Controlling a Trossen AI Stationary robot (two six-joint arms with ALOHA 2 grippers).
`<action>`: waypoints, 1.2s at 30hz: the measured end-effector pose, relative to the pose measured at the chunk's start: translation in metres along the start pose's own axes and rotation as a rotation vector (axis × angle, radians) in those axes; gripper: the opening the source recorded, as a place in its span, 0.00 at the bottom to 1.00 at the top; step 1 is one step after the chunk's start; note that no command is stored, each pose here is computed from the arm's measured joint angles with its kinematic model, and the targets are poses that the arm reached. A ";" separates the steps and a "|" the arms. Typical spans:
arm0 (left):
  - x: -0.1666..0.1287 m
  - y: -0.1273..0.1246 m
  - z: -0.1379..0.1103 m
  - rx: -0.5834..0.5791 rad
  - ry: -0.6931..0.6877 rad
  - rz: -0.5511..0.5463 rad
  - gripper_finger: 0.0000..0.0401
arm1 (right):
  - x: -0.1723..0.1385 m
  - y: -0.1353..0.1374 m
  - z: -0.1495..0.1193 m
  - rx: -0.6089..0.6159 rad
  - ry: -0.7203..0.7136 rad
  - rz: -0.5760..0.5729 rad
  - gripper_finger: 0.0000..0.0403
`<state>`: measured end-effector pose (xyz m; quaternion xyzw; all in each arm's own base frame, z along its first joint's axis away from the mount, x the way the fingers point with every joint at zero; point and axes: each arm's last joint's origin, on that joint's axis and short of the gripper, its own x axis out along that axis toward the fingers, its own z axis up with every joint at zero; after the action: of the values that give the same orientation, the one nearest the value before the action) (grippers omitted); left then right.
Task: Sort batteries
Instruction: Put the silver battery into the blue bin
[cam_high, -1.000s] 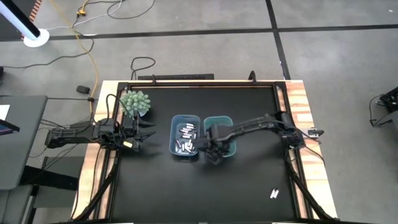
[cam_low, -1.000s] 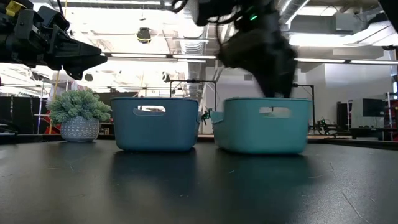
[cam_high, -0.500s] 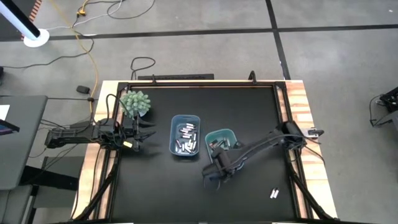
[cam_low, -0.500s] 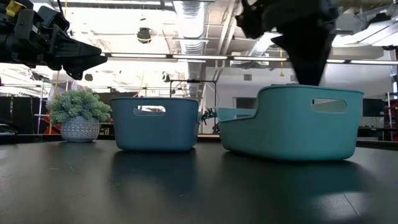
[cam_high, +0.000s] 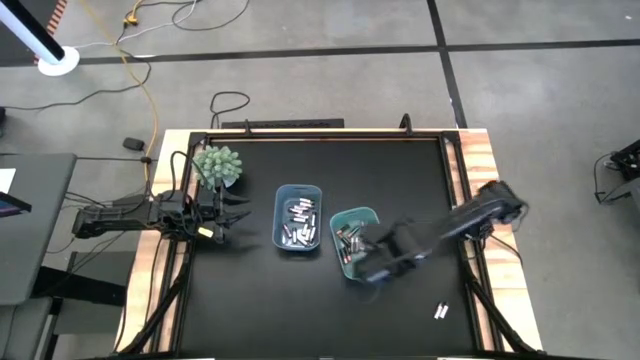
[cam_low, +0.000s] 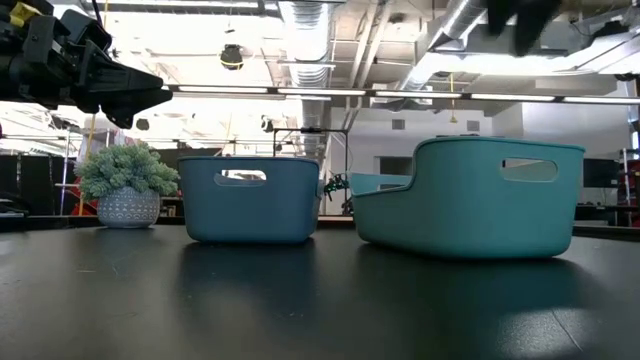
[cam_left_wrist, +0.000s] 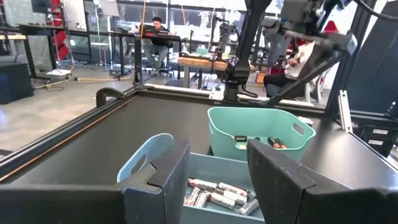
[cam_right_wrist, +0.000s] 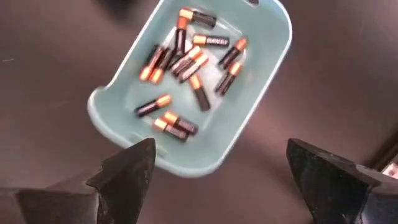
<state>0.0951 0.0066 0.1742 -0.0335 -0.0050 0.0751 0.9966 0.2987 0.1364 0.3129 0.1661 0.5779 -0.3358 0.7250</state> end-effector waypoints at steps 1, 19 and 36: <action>0.000 0.000 0.000 0.000 0.000 0.000 0.39 | -0.007 -0.005 -0.008 0.015 -0.009 0.022 0.94; 0.000 0.000 0.000 0.000 -0.001 0.000 0.39 | 0.033 -0.027 -0.145 0.164 0.317 0.203 0.94; 0.000 0.000 0.000 0.000 -0.001 0.000 0.39 | 0.092 0.013 -0.170 -0.074 0.611 0.109 0.94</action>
<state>0.0951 0.0066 0.1743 -0.0337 -0.0053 0.0750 0.9966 0.1944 0.2254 0.1762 0.2637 0.7712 -0.2096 0.5402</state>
